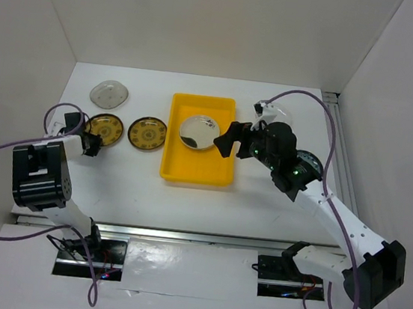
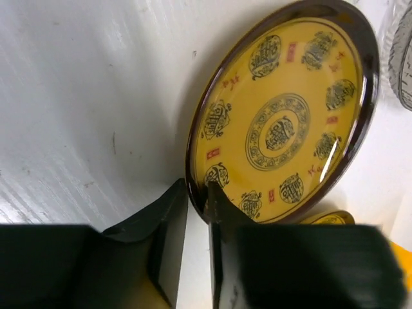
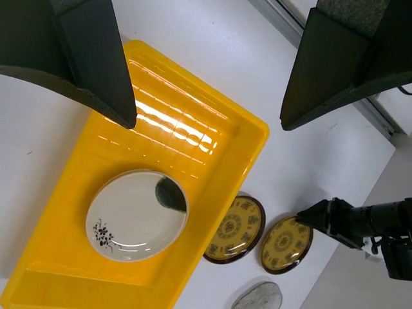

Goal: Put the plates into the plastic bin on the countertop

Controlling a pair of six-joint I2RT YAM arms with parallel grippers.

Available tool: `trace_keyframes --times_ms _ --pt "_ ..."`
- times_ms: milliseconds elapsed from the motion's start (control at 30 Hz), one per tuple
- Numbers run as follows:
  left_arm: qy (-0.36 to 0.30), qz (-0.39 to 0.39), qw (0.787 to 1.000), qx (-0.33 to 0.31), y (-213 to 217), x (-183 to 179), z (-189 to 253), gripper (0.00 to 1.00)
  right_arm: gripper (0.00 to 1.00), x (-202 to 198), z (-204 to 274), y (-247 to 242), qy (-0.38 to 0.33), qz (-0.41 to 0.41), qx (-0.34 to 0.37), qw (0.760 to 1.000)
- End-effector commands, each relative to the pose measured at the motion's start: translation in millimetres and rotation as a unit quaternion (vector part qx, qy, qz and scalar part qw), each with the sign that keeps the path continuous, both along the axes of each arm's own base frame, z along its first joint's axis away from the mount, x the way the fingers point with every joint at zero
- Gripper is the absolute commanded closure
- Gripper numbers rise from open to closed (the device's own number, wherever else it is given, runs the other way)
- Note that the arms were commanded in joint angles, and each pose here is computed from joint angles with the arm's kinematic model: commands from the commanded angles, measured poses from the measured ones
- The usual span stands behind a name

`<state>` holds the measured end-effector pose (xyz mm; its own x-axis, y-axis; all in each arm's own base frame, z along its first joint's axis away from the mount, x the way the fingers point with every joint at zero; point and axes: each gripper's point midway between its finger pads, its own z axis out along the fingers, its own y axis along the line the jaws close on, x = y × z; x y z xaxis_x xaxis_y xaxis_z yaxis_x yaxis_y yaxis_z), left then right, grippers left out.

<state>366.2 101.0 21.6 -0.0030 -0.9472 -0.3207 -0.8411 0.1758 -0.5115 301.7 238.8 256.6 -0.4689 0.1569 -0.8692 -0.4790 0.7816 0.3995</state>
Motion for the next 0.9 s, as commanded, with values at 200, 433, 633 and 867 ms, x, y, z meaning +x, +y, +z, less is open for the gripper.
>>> trace_keyframes --times_ms 200,433,633,867 --pt "0.110 0.037 0.993 -0.010 1.3 -62.2 -27.0 1.00 0.00 -4.7 29.3 -15.5 -0.026 -0.030 0.017 0.999" --pt "0.015 0.027 0.999 0.043 1.4 -67.4 48.5 1.00 0.00 -3.0 34.0 -30.6 -0.032 -0.060 0.006 0.998" --pt "-0.154 -0.079 0.979 0.107 -44.4 -38.3 153.9 1.00 0.00 6.1 13.0 -57.3 -0.012 -0.138 -0.014 0.990" --pt "-0.204 -0.338 0.911 0.120 -185.8 32.7 197.6 1.00 0.00 14.1 -68.1 -141.9 0.083 -0.335 -0.033 0.938"
